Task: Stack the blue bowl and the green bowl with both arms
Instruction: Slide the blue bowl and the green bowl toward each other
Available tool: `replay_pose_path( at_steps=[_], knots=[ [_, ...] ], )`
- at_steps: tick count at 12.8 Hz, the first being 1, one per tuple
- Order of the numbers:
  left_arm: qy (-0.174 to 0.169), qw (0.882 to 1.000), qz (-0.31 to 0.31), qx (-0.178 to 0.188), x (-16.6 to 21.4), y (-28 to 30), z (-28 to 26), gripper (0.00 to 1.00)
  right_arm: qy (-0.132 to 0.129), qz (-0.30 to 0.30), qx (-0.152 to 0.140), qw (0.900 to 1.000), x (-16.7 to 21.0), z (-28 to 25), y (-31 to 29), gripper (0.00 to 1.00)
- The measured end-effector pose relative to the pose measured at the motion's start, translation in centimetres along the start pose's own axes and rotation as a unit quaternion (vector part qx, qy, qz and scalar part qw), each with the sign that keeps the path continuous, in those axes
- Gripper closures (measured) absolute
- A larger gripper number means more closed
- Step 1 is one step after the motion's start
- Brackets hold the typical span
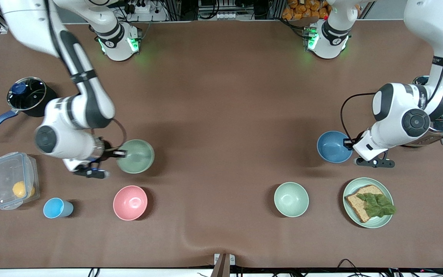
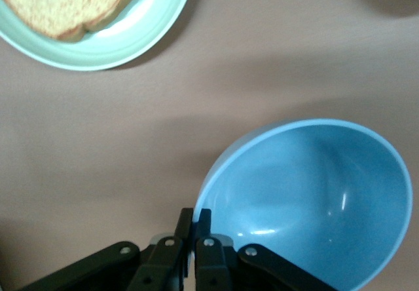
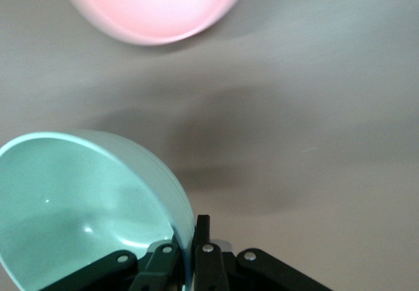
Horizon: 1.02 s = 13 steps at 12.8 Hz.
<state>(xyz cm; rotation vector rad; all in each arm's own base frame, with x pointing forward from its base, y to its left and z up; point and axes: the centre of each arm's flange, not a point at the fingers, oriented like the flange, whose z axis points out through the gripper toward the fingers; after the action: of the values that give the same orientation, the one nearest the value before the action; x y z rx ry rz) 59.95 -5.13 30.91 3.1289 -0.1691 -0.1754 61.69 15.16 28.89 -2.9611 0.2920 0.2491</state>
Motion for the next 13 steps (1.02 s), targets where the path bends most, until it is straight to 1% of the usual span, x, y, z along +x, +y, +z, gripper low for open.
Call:
replay_pose_path(
  at_steps=[2,4,7,8,10,11,13],
  knots=[
    [-0.002,1.000,-0.002,-0.024,0.6,1.7,-2.9,0.95,0.000,0.035,0.015,0.999,-2.2,0.4,-5.7,0.94],
    [0.000,0.999,-0.004,-0.044,1.0,3.4,-4.1,0.95,0.010,0.075,0.029,0.997,-3.8,1.0,-10.3,0.94],
    [-0.005,0.999,-0.012,-0.046,0.8,6.9,-3.9,0.95,0.019,0.123,0.071,0.990,-5.6,4.4,-17.1,0.94],
    [-0.008,0.999,-0.012,-0.045,0.6,8.1,-3.8,0.95,0.022,0.135,0.076,0.988,-6.7,6.5,-19.5,0.94],
    [-0.015,0.999,-0.016,-0.043,0.3,10.7,-3.2,0.95,0.035,0.157,0.086,0.983,-9.1,11.0,-23.6,0.94],
    [-0.019,0.999,-0.019,-0.042,0.2,11.8,-2.9,0.95,0.041,0.166,0.088,0.981,-10.1,12.9,-24.7,0.94],
    [-0.025,0.999,-0.025,-0.041,0.0,13.2,-2.3,0.95,0.040,0.177,0.086,0.980,-11.1,15.0,-25.7,0.94]
  ],
)
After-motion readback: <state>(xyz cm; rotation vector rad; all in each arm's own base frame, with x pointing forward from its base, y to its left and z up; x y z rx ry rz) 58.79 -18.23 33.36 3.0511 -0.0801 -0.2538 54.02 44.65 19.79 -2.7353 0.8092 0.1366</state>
